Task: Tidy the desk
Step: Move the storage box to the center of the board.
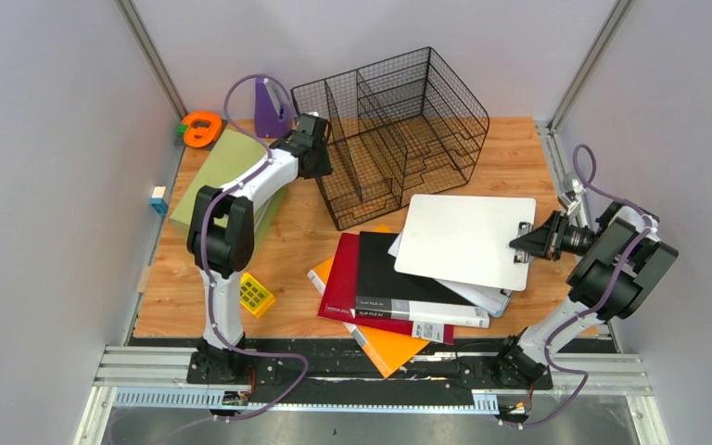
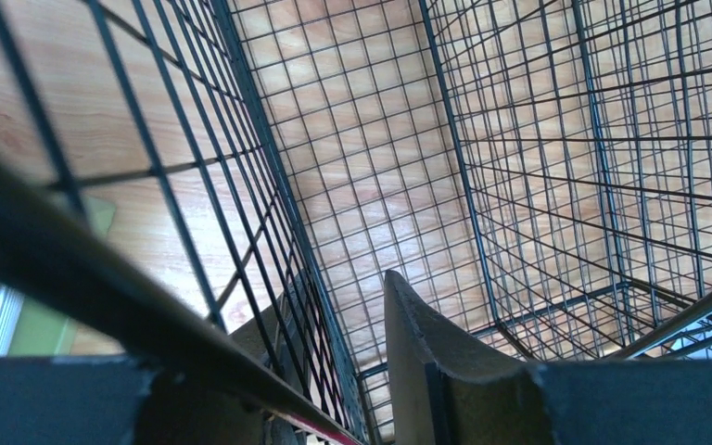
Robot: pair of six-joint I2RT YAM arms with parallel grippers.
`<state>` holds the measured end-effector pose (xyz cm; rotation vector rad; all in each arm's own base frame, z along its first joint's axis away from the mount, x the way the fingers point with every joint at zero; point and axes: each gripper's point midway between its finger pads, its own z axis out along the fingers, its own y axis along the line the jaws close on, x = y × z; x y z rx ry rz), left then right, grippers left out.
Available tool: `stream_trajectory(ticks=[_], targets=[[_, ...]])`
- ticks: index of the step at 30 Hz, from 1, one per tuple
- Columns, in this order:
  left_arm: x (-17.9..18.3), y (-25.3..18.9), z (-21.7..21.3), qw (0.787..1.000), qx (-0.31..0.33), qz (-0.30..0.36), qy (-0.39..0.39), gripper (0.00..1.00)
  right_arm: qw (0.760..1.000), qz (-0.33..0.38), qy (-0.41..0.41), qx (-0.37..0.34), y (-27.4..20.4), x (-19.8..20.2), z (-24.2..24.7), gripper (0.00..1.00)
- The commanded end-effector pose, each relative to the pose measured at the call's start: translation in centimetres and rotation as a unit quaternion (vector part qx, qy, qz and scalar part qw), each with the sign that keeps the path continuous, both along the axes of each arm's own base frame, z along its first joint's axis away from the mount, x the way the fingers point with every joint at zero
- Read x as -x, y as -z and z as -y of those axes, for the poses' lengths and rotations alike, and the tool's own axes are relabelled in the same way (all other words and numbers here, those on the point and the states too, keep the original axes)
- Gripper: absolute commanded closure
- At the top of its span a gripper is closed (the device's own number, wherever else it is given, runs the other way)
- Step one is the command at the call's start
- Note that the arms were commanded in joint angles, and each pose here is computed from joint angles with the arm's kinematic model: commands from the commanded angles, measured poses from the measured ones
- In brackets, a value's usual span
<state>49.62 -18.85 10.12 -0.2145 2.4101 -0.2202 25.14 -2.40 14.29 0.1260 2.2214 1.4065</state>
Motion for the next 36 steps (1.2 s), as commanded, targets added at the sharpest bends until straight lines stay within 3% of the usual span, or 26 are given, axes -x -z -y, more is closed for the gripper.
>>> stream_trajectory(ticks=[1,6,9,13,17,36], targets=[[-0.2,-1.5,-1.4,0.98,0.139,-0.023,-0.139,0.74,0.999,0.03,0.019,-0.021,-0.8,-1.0,0.1,1.0],[1.3,-1.6,-1.9,0.978,0.147,-0.021,-0.148,0.66,0.999,0.034,0.022,-0.022,-1.0,-1.0,0.1,1.0],[1.6,-1.5,-1.7,0.978,0.154,-0.018,-0.141,0.41,0.999,0.038,0.013,-0.005,-0.9,-0.6,0.1,1.0],[1.4,-1.8,-1.6,0.981,0.149,-0.007,-0.121,0.16,0.999,0.048,0.006,0.006,-0.9,0.1,-0.4,1.0],[1.2,-2.8,-1.7,0.985,0.139,0.01,-0.101,0.04,0.998,0.06,0.009,0.006,-1.4,0.1,-0.6,1.0],[0.8,-5.7,-3.0,0.995,0.059,0.077,-0.021,0.0,0.991,0.124,0.045,0.03,-4.8,0.2,-0.3,1.0]])
